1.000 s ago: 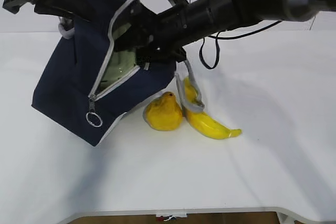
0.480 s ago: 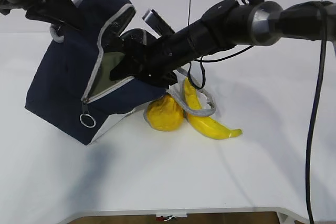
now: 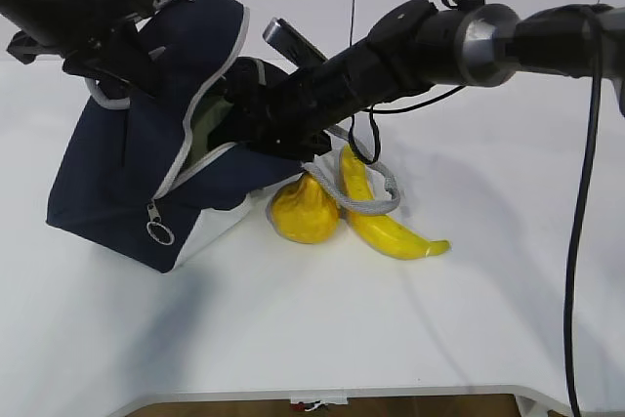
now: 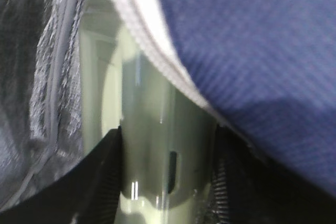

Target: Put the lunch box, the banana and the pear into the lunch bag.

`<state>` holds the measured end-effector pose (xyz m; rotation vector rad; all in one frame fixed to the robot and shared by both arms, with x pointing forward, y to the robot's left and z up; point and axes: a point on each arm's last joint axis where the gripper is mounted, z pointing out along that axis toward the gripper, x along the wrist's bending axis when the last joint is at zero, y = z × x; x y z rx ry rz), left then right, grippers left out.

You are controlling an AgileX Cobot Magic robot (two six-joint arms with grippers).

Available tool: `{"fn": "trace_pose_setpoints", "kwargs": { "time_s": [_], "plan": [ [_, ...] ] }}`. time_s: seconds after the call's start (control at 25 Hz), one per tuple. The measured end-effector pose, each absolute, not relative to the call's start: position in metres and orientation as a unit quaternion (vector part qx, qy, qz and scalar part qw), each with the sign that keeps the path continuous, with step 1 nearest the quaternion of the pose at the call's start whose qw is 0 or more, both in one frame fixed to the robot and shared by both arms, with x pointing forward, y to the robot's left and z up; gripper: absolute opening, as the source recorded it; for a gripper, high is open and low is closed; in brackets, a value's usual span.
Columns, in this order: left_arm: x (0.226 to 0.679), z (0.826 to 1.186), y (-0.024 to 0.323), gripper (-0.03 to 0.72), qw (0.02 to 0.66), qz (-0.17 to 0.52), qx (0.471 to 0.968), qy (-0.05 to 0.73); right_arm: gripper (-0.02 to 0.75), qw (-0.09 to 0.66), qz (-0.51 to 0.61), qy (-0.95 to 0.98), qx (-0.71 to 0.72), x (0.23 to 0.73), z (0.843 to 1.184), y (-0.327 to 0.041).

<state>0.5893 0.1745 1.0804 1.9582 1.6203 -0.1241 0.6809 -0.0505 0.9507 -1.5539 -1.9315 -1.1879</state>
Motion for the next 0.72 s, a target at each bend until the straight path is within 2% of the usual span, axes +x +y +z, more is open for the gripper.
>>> {"fn": "trace_pose_setpoints", "kwargs": {
  "time_s": [0.28, 0.72],
  "plan": [
    [0.59, 1.08, 0.175, -0.001, 0.294, -0.045, 0.735, 0.609, 0.388, 0.171, -0.427, -0.689, -0.56, 0.685, 0.949, -0.052],
    [0.591, 1.079, 0.176, -0.001, 0.288, -0.036, 0.739, 0.607, 0.388, 0.182, -0.419, -0.683, -0.569, 0.69, 0.932, -0.049]
  ]
}}
